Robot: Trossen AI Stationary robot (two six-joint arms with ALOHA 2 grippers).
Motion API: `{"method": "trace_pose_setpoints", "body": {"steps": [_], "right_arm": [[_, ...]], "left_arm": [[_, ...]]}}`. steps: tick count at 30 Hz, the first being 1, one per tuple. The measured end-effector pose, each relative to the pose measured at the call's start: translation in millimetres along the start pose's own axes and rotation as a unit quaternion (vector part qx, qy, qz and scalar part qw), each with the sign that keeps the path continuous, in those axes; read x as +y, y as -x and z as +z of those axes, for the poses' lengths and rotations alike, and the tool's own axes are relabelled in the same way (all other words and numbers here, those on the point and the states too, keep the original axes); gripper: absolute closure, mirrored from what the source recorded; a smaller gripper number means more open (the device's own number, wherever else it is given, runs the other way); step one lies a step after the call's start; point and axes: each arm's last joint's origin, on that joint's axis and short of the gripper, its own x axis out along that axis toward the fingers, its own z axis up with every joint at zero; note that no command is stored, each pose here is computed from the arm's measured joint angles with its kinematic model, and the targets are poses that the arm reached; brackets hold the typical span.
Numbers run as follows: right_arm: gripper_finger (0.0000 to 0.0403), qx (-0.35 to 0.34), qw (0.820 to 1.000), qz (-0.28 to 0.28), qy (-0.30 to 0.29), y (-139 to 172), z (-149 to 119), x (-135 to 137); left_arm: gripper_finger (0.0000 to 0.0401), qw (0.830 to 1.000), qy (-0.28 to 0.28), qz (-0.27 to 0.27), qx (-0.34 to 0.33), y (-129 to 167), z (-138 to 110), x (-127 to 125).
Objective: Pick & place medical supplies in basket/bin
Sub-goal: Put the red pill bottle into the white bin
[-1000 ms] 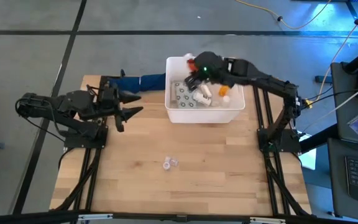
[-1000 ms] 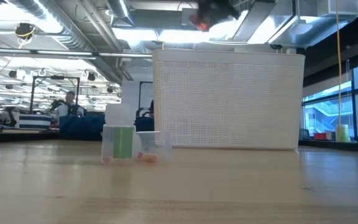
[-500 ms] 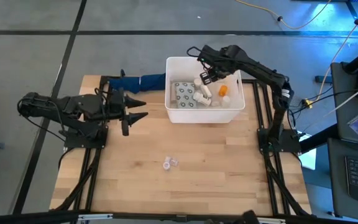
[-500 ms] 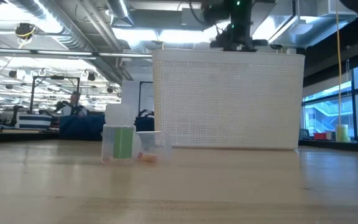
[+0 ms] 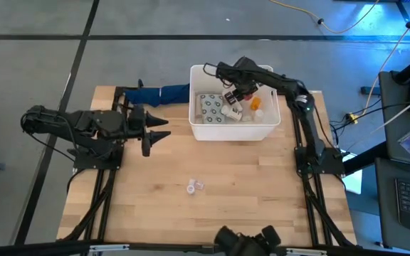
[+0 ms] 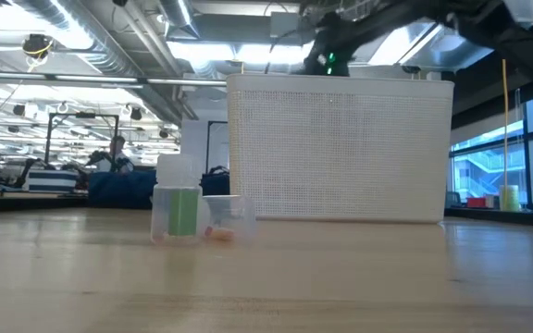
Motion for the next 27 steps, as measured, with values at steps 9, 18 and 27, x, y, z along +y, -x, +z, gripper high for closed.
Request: {"method": "trace_pose_setpoints", "body": {"steps": [9,18,27], "right_arm": [[0.0237,0.049,0.998,-0.024,0.029,-46.2,11.0,21.6],[0.0231,0.065,0.996,-0.03,0.061,-56.8,11.8,26.5],[0.0115,0.099,0.99,0.041,0.096,-57.0,10.2,28.4]], "left_arm": [[0.0189,1.0,-0.001,0.001,0.003,-1.3,-0.7,-0.4],[0.0189,1.0,-0.004,0.001,0.008,-4.4,-2.1,-1.5],[0.0189,0.994,-0.054,-0.086,0.05,-32.8,-11.9,-20.1]]}}
